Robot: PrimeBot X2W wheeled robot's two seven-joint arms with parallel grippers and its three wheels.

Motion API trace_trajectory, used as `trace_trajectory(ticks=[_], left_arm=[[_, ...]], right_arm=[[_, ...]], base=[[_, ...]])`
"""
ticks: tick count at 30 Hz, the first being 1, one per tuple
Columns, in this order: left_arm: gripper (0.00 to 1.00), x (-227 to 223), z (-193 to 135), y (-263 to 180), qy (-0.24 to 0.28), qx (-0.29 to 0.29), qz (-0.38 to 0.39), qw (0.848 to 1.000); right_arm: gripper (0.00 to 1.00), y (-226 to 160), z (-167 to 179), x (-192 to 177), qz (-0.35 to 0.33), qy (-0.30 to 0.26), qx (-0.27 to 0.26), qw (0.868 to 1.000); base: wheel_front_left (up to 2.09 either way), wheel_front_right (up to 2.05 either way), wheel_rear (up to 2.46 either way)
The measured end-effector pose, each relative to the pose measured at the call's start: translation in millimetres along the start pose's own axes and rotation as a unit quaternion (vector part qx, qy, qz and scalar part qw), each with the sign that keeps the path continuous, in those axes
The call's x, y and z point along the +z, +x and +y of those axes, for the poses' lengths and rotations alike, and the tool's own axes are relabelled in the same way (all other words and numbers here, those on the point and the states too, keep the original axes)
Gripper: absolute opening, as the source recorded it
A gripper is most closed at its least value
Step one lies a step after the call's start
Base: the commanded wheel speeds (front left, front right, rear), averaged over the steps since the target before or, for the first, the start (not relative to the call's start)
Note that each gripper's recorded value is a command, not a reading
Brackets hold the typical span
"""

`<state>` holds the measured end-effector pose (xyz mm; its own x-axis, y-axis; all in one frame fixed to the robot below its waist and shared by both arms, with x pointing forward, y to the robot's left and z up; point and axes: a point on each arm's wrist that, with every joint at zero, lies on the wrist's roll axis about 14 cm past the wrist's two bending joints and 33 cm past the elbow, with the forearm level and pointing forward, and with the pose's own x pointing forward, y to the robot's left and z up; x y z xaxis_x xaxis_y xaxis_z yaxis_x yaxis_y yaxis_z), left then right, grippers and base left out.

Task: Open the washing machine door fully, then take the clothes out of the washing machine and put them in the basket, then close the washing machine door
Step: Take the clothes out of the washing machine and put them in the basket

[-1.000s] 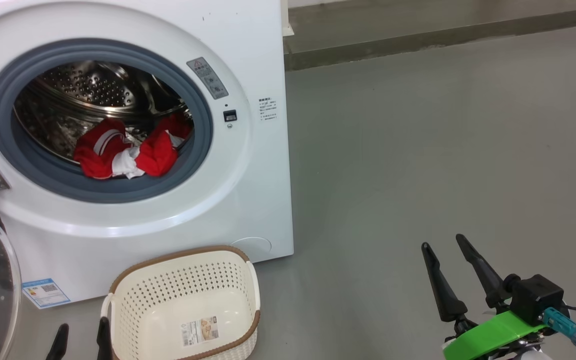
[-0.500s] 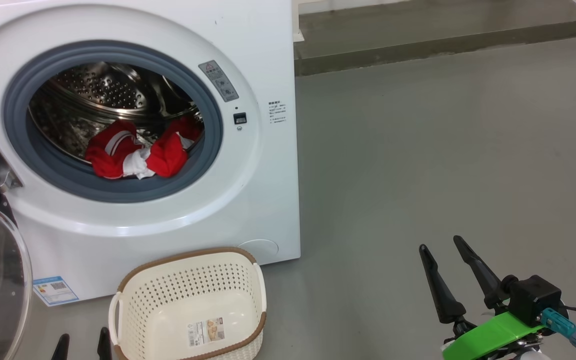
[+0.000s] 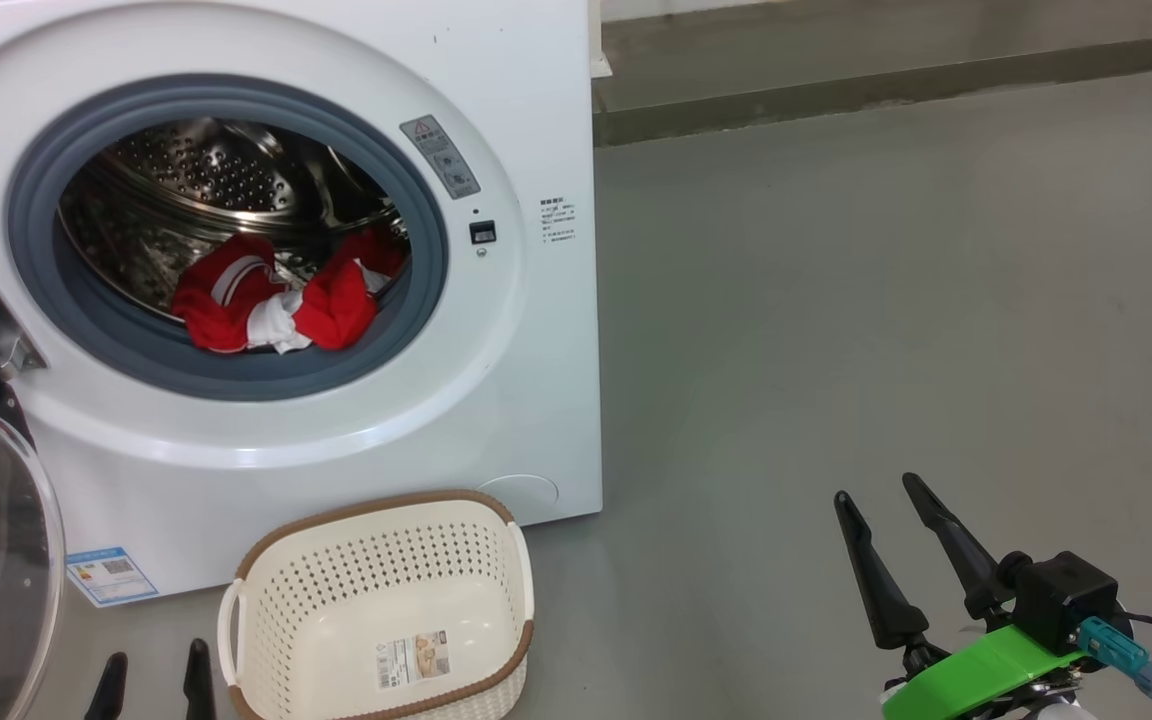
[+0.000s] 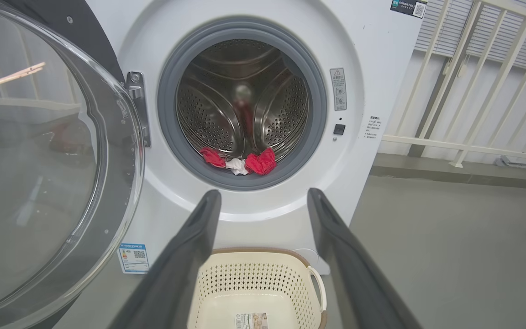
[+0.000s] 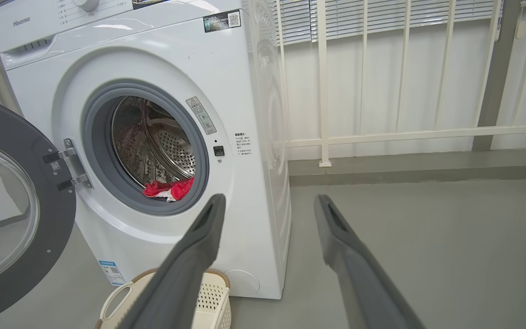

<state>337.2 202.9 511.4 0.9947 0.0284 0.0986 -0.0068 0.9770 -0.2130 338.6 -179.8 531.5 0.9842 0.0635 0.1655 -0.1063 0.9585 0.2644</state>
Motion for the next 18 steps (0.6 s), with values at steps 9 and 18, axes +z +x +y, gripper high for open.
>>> trace_trajectory(ticks=[9,18], left_arm=[[1.00,-7,7,-1,0.018,0.019,0.012,1.000],[1.00,-14,9,-2,0.016,0.023,0.023,0.999]], right_arm=[[1.00,0,-2,-1,0.002,0.002,-0.003,1.000],[1.00,1,-1,-5,0.007,0.004,-0.003,1.000]], base=[[0.35,-0.35,0.00],[1.43,-1.43,0.00]])
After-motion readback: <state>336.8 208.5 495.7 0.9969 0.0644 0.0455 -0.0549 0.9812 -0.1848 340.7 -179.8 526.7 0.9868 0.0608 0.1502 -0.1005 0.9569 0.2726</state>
